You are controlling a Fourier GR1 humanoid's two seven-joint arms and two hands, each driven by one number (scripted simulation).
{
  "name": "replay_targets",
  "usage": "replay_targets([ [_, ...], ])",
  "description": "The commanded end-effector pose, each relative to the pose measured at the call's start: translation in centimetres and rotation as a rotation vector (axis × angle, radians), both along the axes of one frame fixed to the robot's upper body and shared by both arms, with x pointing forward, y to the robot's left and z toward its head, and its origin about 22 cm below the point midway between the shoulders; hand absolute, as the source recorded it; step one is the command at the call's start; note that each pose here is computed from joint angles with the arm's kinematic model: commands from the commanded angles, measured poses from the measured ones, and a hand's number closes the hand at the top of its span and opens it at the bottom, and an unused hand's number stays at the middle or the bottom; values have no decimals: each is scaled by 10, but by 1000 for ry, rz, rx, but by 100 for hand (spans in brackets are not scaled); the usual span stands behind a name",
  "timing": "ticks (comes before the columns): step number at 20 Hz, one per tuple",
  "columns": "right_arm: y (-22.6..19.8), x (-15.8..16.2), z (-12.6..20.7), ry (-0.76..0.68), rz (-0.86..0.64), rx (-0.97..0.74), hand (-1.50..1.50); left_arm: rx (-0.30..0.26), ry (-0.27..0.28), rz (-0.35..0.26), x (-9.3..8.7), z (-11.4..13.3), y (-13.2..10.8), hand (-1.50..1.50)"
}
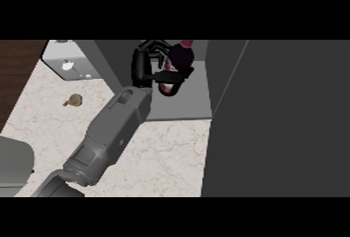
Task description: Pick up the wine, place it into the cabinet and close the cabinet
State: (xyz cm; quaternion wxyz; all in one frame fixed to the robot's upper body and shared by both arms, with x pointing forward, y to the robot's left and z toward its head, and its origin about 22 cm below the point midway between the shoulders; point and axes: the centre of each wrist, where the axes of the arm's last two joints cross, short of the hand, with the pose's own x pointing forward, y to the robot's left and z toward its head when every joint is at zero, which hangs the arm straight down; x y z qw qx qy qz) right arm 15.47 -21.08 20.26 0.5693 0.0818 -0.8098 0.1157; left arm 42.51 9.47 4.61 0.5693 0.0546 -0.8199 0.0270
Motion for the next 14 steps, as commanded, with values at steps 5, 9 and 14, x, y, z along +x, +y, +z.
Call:
replay_targets([
  [5, -1, -3, 5, -25, 61, 37, -150, -24, 33, 26, 10, 7, -6, 150],
  [9, -4, -22, 1, -20, 53, 31, -150, -121, 61, 75, 7, -9, 12, 150],
  [14, 1, 4, -6, -21, 63, 22, -150, -189, 78, 52, 7, -13, 15, 150],
])
